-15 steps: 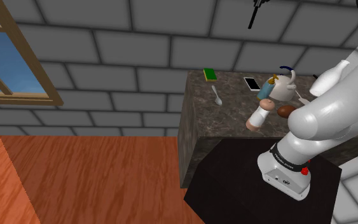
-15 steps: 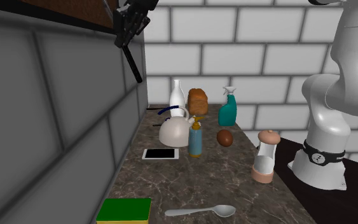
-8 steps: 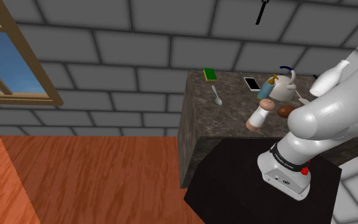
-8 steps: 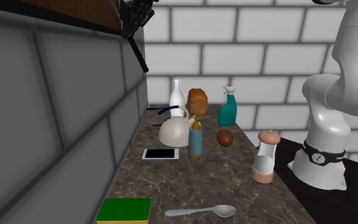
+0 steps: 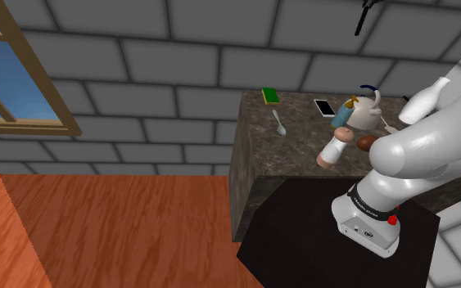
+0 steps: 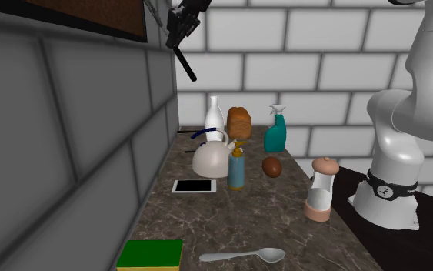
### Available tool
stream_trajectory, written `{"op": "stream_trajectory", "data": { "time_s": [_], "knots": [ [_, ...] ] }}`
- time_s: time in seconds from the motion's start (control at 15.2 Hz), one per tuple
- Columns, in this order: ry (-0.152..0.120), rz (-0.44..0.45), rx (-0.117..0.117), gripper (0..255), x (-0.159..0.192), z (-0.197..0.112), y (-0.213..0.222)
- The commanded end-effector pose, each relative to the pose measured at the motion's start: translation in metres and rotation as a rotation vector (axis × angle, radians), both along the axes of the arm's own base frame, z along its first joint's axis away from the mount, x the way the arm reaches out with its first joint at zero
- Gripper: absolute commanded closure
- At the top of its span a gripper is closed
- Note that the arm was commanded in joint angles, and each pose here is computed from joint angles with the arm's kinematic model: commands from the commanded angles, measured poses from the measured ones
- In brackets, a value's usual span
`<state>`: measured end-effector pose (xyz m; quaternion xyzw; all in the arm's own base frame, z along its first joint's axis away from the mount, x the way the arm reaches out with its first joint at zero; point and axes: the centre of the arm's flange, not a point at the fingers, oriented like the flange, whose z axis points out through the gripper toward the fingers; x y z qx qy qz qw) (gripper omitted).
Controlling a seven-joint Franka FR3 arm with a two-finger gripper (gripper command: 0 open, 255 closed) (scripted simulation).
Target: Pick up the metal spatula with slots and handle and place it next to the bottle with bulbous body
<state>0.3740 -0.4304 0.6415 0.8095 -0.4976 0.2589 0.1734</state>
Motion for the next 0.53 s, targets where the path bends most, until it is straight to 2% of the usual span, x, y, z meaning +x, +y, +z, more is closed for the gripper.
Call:
{"op": "stream_trajectory", "data": {
  "time_s": [0.0, 0.46],
  "knots": [
    [0.000, 0.002, 0.000, 255, -0.021, 0.000, -0.013],
    [0.000, 0.002, 0.000, 255, -0.099, 0.000, -0.062]
  ]
}}
